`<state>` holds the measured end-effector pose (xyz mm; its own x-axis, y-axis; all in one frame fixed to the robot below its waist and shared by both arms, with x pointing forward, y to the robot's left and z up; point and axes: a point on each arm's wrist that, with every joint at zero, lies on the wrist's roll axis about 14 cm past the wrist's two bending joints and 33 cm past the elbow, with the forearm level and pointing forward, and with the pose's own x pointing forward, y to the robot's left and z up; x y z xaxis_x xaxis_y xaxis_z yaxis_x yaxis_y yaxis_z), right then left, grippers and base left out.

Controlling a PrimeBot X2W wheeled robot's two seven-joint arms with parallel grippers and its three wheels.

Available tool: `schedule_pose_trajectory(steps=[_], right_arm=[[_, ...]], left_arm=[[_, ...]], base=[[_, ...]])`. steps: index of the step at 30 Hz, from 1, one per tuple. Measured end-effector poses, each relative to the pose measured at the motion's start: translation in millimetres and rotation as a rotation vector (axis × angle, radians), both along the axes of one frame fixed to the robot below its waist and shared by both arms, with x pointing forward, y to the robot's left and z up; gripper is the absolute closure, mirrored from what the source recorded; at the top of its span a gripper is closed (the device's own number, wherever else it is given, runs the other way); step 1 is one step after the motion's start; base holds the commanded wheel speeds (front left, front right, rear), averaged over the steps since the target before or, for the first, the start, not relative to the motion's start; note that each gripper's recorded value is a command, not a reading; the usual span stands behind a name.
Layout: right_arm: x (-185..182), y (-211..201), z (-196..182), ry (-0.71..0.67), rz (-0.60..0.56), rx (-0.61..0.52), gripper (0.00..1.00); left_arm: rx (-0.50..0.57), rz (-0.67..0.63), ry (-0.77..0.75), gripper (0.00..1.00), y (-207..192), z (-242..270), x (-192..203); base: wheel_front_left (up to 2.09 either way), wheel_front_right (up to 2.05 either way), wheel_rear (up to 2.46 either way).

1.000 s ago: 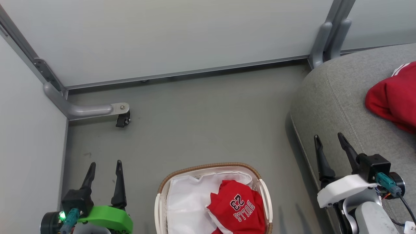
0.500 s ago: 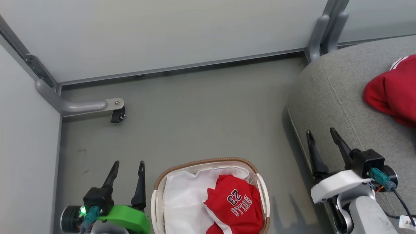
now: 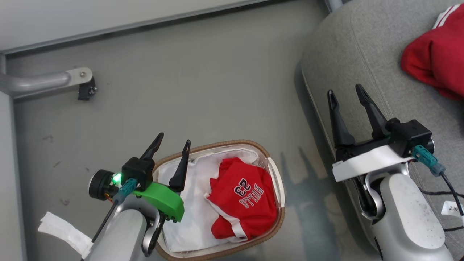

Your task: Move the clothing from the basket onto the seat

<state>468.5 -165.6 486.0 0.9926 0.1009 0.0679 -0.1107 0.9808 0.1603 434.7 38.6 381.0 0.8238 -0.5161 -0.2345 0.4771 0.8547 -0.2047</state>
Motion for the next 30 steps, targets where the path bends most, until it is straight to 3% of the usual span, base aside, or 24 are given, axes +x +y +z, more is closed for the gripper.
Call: schedule_pose_trajectory(steps=[10, 14, 30], right_arm=[[22, -11, -23, 0.028, -0.011, 0.014, 0.0], [25, -21, -43, 0.07, -0.032, 0.0, 0.0], [16, -48, -106, 0.224, -0.094, -0.047, 0.0]], left_arm=[[0.015, -0.221, 0.242, 0.0, -52, -93, -5], [0.043, -0.315, 0.388, 0.0, -66, -141, -25], [0.101, -0.501, 0.723, 0.0, -83, -232, -77]], base=[[0.0, 0.0, 0.0], [0.0, 0.0, 0.0], [0.0, 0.0, 0.0]])
